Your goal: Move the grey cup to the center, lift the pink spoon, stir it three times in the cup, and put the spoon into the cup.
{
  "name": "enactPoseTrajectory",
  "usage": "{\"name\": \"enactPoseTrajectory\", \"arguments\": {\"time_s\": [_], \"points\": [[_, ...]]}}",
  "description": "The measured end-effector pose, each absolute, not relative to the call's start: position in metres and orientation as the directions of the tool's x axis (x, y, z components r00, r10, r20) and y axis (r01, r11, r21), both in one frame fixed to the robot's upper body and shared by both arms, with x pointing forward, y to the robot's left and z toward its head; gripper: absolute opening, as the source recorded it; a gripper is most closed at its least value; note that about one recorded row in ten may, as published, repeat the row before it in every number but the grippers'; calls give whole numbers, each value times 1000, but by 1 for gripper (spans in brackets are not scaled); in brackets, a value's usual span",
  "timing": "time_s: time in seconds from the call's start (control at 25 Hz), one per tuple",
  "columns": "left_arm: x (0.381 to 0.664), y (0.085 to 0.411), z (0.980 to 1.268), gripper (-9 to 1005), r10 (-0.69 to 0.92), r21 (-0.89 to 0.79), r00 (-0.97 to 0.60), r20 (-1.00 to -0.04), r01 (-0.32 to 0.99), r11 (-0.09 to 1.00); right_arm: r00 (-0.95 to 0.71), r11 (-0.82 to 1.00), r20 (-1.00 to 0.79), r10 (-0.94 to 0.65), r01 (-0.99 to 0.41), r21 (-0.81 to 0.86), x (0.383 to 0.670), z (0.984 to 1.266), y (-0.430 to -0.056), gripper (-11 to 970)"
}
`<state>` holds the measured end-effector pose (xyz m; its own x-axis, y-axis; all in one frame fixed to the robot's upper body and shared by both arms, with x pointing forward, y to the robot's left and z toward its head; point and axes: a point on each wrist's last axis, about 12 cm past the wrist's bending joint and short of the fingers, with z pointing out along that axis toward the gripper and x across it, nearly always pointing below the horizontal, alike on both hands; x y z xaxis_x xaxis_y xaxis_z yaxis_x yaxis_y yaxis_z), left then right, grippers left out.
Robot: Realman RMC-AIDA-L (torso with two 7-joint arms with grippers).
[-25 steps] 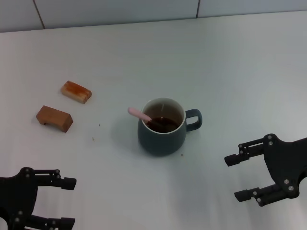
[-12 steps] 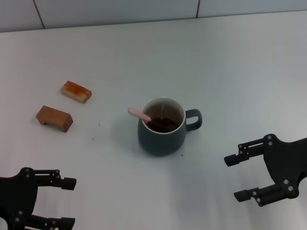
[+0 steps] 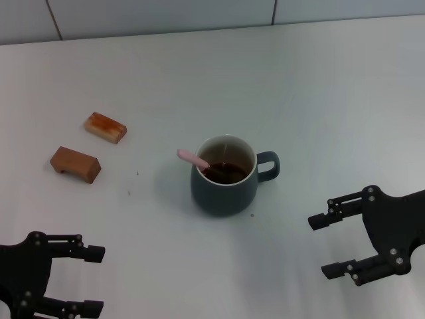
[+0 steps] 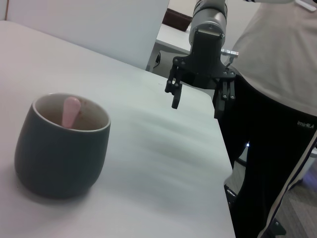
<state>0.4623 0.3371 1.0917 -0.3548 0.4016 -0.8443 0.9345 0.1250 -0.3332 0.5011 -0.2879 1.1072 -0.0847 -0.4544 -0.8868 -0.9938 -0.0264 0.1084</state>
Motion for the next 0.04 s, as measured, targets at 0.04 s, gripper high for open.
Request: {"name": "enactPoseTrajectory", "arguments": {"time_s": [0.04], "points": [[462,337,1092,842,402,-333,-355,-844,935,125,-85,-26,-887,-454,-994,108,501,1107,-288,694]]}}
